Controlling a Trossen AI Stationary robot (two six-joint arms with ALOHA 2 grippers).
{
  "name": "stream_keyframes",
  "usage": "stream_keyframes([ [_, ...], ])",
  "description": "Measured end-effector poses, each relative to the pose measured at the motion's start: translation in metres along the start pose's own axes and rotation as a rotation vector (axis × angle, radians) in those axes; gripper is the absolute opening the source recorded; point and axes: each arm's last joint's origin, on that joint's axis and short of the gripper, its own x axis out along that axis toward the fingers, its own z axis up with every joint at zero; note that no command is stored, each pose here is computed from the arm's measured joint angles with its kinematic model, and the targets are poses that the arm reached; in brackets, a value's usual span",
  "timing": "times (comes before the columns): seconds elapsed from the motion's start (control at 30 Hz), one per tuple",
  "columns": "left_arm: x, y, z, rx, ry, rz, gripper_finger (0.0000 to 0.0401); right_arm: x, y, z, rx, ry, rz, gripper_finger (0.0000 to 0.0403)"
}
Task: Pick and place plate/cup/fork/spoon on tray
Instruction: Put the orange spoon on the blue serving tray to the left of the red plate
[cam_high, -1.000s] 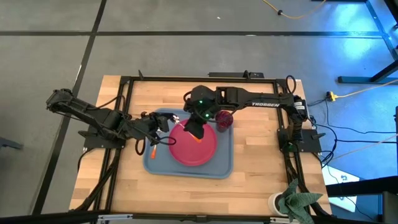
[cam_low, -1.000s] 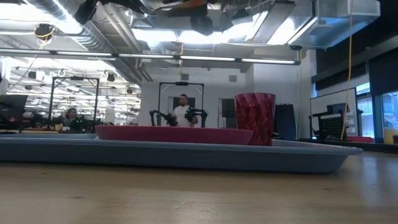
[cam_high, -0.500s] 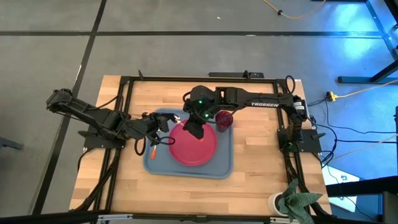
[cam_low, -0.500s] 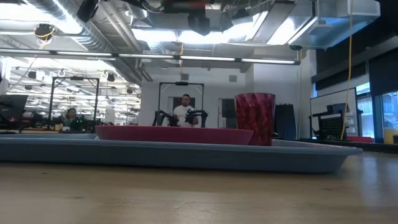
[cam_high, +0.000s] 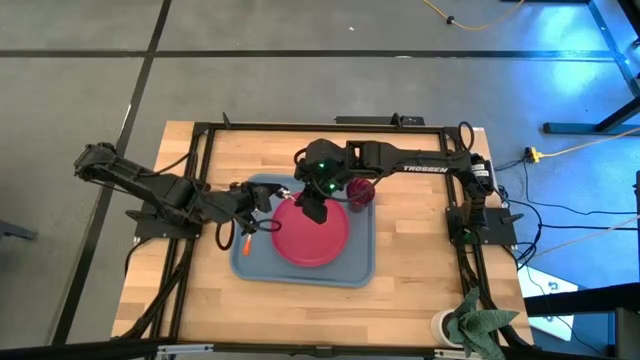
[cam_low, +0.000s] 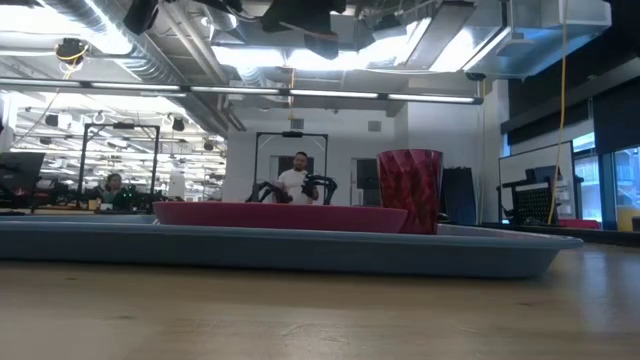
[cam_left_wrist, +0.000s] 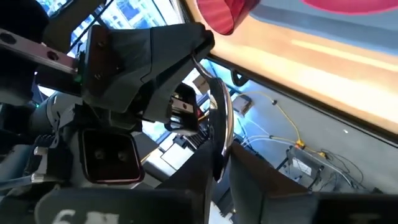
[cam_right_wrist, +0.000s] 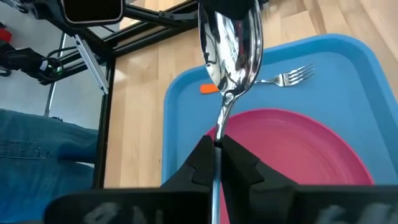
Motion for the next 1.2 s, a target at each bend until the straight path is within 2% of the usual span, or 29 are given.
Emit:
stream_keyframes([
  [0.23, 0.001, 0.001, 0.001, -0.12, -0.045, 0.017, 0.0043, 0.0, 0.001, -0.001, 0.0, 0.008, 0.01, 0.0014],
  [0.53, -0.001, 0.003, -0.003, -0.091, 0.023, 0.024, 0.0043, -0.001, 0.0, 0.002, -0.029, -0.011, 0.001, 0.0013],
  [0.8, -0.005, 0.003, -0.008, -0.132, 0.021, 0.04, 0.0044, -0.001, 0.001, 0.003, -0.034, -0.028, 0.008, 0.0013],
  [1.0, -0.002, -0.001, -0.011, -0.227, 0.065, 0.006, 0.0044, -0.001, 0.001, 0.004, -0.034, -0.037, -0.008, 0.0012],
  [1.2, -0.001, -0.002, -0.012, -0.227, 0.071, -0.008, 0.0044, -0.001, 0.0, 0.004, -0.035, -0.039, -0.019, 0.0012],
])
